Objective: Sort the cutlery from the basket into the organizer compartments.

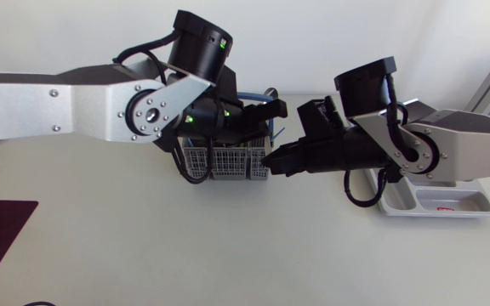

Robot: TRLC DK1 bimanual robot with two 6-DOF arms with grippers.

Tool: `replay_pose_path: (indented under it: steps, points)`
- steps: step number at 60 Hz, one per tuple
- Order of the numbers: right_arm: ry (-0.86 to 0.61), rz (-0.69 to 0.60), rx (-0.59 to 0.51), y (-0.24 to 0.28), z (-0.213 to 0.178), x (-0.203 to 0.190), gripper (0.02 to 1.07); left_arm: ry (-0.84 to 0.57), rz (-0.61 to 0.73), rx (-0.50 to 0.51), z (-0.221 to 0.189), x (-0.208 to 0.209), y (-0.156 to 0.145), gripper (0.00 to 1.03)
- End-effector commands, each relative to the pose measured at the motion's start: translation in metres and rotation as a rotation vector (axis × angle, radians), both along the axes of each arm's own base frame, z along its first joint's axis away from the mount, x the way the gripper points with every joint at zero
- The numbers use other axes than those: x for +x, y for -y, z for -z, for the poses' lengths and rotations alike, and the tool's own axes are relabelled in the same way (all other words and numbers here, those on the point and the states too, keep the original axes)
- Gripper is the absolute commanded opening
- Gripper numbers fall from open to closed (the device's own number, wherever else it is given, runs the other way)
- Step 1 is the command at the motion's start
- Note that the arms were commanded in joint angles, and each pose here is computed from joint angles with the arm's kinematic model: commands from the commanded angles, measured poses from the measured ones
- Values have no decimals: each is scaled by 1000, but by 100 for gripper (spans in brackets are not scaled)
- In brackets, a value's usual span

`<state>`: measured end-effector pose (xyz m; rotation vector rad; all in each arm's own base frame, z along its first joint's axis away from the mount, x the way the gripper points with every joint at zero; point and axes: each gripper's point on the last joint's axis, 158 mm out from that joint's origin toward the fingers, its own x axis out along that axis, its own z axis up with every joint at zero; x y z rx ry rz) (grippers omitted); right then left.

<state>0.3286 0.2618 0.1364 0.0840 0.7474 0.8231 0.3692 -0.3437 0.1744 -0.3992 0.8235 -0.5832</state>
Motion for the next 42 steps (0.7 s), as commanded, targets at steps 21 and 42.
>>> replay_pose_path:
  steps: [21, 42]
  points:
    - [51, -60, 11, -9, -12, -10, 8, -2, 69, 34, -4, -9, 3, 60]
    - [11, -124, -97, 41, 28, -15, 9, 120, 75, 39, -54, -9, -28, 66]
